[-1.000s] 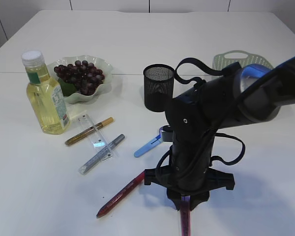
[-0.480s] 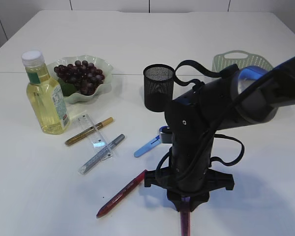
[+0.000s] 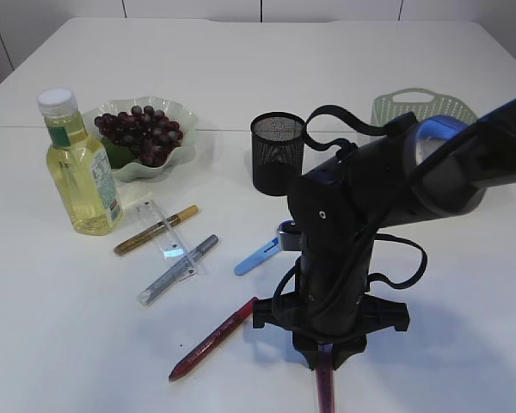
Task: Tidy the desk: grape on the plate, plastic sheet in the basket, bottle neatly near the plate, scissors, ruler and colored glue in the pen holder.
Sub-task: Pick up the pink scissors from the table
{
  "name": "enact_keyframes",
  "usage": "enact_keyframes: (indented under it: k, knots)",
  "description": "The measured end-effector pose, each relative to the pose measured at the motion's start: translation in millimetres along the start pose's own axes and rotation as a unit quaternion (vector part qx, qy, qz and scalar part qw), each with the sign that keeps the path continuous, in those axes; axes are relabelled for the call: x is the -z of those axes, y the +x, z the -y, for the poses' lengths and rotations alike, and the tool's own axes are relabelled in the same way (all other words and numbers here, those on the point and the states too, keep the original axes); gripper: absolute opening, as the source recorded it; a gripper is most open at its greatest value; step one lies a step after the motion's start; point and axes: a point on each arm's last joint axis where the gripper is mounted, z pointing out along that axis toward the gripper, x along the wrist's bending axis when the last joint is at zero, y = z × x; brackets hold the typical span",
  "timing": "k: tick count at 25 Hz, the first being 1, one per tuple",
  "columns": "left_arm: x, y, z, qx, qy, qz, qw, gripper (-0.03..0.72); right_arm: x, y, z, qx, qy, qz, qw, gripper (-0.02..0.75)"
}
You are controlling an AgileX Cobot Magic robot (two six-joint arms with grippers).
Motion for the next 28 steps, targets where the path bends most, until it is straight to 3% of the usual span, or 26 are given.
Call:
enact_keyframes:
  k: [16, 28]
  knots:
    - [0.0, 0.0, 0.0, 0.000, 0.000, 0.000, 1.000, 0.379, 0.0, 0.1, -0.1, 0.004, -0.001, -0.001, 1.000, 0.229]
    - [0.0, -0.6, 0.0, 0.002, 0.000, 0.003, 1.000, 0.379, 0.0, 0.8, 0.5, 0.093, 0.002, -0.005, 0.996, 0.228]
